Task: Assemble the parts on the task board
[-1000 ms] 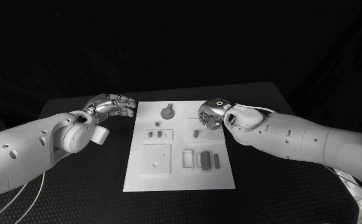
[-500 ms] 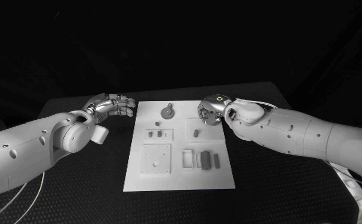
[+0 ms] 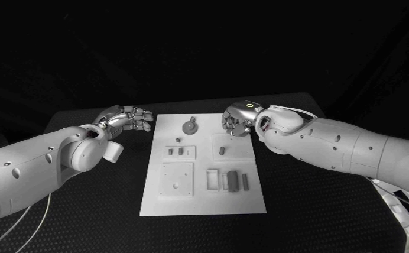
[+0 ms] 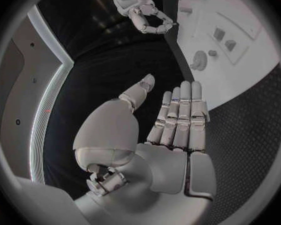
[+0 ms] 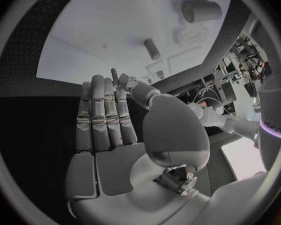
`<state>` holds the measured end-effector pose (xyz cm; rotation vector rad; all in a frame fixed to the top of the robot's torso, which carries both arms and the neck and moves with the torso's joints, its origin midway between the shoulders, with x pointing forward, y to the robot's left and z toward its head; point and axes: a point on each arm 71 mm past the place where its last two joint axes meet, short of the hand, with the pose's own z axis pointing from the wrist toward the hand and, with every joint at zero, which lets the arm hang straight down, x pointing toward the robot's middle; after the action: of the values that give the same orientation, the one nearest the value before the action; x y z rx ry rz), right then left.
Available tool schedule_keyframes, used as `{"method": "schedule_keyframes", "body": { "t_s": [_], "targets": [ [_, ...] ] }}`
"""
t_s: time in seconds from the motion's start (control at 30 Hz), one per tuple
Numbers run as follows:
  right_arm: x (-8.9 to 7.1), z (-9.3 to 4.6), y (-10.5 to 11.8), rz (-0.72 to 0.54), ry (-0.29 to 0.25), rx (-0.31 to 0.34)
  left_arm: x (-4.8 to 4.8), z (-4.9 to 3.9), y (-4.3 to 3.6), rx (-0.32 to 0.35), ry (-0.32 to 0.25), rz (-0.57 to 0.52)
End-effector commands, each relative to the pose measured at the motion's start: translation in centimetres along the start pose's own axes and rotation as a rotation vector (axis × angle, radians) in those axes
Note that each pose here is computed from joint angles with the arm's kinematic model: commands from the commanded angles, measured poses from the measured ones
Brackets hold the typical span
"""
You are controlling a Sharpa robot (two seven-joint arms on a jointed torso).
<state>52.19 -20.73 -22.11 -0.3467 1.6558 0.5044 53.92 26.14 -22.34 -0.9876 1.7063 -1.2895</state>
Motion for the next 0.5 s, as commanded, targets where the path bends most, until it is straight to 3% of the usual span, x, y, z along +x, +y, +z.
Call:
{"method": "schedule_keyframes", "body": {
  "t_s": [0.03,0.17,0.5],
  "targets": [
    [-0.8,0.2,1.0,0.126,-0.099,-0.058,0.12,0.09,-0.17,0.009,0.008,-0.004],
    [-1.1,0.5,2.2,0.172,-0.109,-0.086,0.0,0.06,-0.15,0.008,0.003,-0.003],
    [-0.9,1.5,5.6,0.231,-0.077,-0.164,-0.05,0.18,-0.21,0.012,-0.01,0.001]
  ]
}}
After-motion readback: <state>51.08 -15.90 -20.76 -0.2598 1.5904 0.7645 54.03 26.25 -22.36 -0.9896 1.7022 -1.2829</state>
